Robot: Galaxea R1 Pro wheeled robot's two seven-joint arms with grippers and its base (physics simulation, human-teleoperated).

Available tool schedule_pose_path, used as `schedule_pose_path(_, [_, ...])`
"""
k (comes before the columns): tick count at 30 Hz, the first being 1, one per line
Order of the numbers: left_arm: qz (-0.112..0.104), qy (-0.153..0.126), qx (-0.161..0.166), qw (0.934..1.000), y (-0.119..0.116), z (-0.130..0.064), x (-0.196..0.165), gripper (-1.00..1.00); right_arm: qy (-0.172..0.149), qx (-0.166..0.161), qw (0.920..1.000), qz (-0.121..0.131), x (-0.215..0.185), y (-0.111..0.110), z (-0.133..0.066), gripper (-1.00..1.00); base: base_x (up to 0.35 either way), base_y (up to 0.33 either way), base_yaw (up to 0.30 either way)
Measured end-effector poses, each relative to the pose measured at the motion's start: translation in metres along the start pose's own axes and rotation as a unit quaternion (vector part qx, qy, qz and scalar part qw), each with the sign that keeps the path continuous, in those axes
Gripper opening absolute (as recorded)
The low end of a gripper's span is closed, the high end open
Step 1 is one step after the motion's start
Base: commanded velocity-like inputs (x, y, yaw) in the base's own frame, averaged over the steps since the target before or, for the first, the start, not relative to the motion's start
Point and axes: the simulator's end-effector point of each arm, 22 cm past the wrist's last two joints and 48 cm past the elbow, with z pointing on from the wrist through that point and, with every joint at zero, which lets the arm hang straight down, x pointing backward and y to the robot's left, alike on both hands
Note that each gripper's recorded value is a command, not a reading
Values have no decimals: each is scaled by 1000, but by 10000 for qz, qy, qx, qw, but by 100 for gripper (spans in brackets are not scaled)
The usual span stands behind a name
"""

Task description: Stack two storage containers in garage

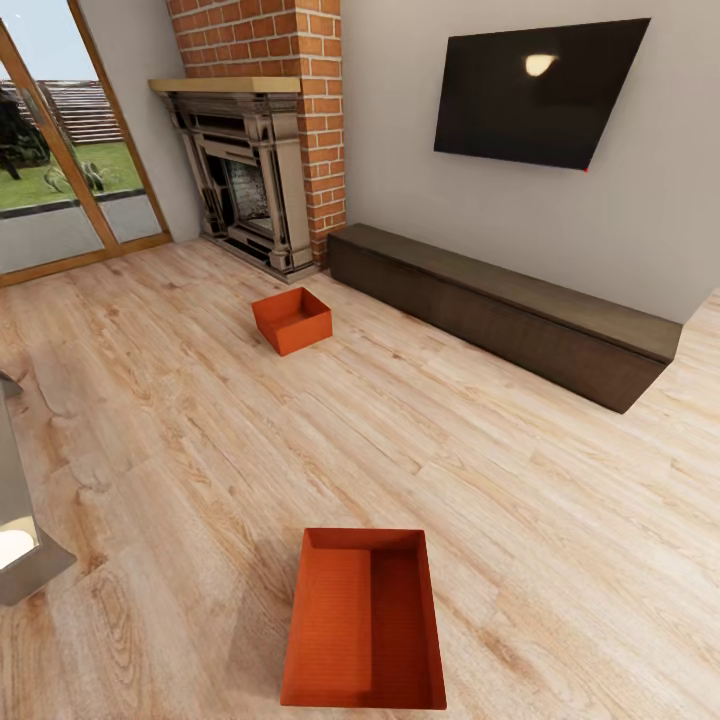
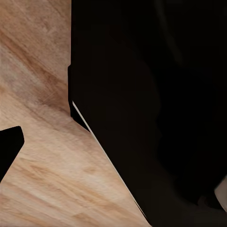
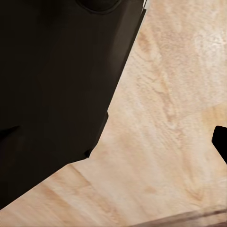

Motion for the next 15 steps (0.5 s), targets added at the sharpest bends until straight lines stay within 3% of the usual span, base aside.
schedule_pose_path(15, [0, 0, 0, 10000, 0, 0, 0, 100, 16, -24, 10000, 6, 0, 2, 0, 100, 0, 0, 0])
